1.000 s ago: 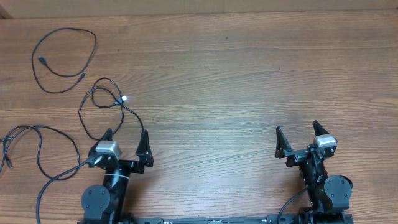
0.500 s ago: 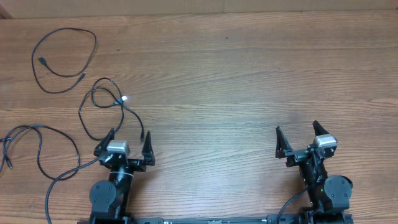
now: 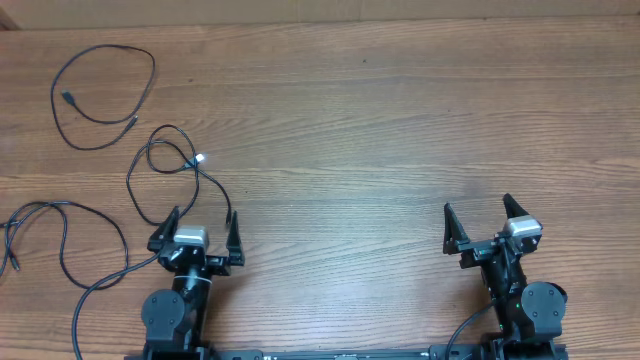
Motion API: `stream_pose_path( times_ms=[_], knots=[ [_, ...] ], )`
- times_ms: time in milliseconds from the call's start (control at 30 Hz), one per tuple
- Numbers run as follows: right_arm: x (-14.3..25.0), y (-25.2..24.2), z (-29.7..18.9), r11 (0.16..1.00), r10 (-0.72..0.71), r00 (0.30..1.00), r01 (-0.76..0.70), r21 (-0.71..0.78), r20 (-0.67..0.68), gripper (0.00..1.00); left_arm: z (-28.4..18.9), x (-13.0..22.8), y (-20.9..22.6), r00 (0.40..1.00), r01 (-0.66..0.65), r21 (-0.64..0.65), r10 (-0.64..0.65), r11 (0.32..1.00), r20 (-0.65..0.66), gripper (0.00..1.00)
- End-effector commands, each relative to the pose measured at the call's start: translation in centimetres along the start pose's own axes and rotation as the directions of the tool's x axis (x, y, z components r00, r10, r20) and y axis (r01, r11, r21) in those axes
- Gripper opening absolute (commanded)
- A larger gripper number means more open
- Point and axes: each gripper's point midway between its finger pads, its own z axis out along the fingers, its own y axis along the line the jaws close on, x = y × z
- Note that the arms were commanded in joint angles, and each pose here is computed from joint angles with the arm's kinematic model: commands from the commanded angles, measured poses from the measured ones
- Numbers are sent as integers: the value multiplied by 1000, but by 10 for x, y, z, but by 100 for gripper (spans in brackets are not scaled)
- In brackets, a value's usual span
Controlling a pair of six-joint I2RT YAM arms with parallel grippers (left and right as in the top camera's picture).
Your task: Untangle cables
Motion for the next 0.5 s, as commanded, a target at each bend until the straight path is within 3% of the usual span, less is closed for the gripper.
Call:
stream_pose_path(
  times_ms=[0, 467],
  knots=[
    [1, -1, 0, 1000, -9, 1000, 9, 5, 5, 100, 0, 1, -2, 1000, -22, 14, 22, 1000, 3, 99],
    [2, -1, 0, 1000, -8, 1000, 8, 5, 5, 100, 0, 0, 2, 1000, -19, -7, 19, 1000, 7, 100]
  ],
)
